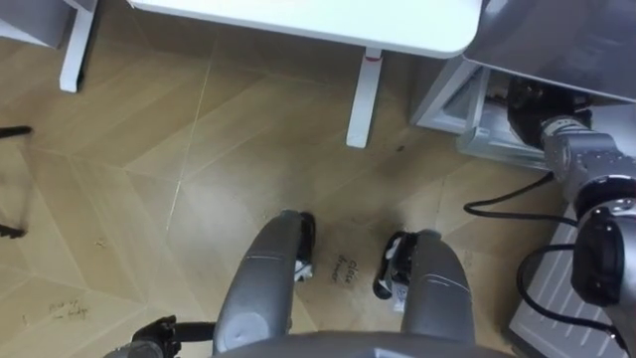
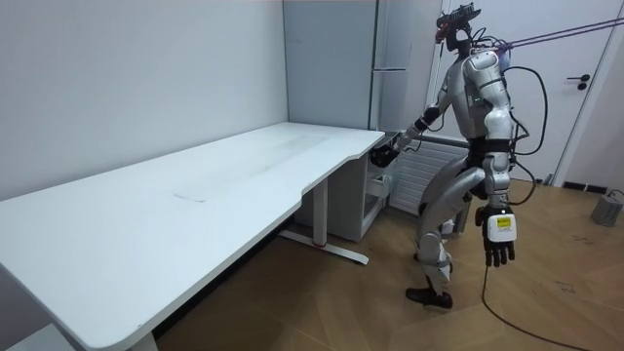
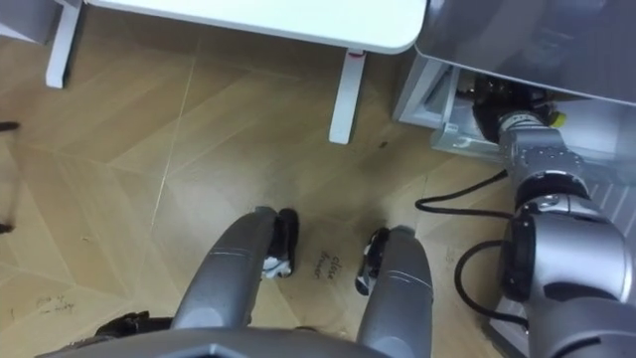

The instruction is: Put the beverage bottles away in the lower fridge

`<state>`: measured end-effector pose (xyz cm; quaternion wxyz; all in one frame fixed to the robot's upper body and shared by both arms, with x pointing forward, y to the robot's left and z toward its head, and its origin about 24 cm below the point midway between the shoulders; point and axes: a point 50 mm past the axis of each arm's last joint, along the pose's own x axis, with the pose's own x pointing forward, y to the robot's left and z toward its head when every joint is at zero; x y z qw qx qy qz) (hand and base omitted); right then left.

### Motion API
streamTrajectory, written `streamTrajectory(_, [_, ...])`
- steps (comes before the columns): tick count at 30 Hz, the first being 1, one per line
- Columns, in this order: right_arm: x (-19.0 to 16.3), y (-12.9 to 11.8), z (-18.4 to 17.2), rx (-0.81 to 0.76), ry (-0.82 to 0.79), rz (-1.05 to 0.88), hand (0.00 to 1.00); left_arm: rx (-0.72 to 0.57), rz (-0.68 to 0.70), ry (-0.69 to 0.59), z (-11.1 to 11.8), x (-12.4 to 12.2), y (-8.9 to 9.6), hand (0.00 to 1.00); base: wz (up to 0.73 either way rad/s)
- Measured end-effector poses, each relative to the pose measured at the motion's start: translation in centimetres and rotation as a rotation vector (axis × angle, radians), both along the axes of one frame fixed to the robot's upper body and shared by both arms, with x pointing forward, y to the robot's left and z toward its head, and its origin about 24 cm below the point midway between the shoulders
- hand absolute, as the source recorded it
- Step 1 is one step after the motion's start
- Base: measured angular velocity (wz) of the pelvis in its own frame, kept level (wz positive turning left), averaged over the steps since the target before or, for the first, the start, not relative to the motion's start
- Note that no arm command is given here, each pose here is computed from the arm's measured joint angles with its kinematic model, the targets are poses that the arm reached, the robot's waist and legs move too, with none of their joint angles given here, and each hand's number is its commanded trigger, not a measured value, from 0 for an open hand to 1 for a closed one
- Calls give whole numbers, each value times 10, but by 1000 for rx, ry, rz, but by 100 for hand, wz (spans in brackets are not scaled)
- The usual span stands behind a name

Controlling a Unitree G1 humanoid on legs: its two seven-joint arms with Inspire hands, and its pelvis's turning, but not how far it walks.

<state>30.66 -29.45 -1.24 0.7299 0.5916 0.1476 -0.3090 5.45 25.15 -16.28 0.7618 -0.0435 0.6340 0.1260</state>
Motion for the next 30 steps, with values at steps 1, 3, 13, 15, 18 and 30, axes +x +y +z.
streamTrajectory(1, [0, 0, 0, 0, 2, 0, 0, 0, 0, -2, 0, 0, 0, 0, 0])
streamTrajectory(3, [0, 0, 0, -1, 3, -1, 0, 1, 0, -1, 0, 0, 0, 0, 0])
streamTrajectory(13, [0, 0, 0, -9, 7, 5, 0, 9, -1, -2, 1, 0, 3, 0, -1])
streamTrajectory(15, [0, 0, -1, -9, 8, 5, 0, 9, -1, -2, 1, 0, 3, 0, 0])
streamTrajectory(18, [-1, 1, -2, -19, 16, 16, 0, 19, -1, -4, 1, 1, 4, 0, 0])
streamTrajectory(30, [-5, 2, -8, -20, 49, 21, 100, 46, -31, 4, 0, 0, 2, 0, -1])
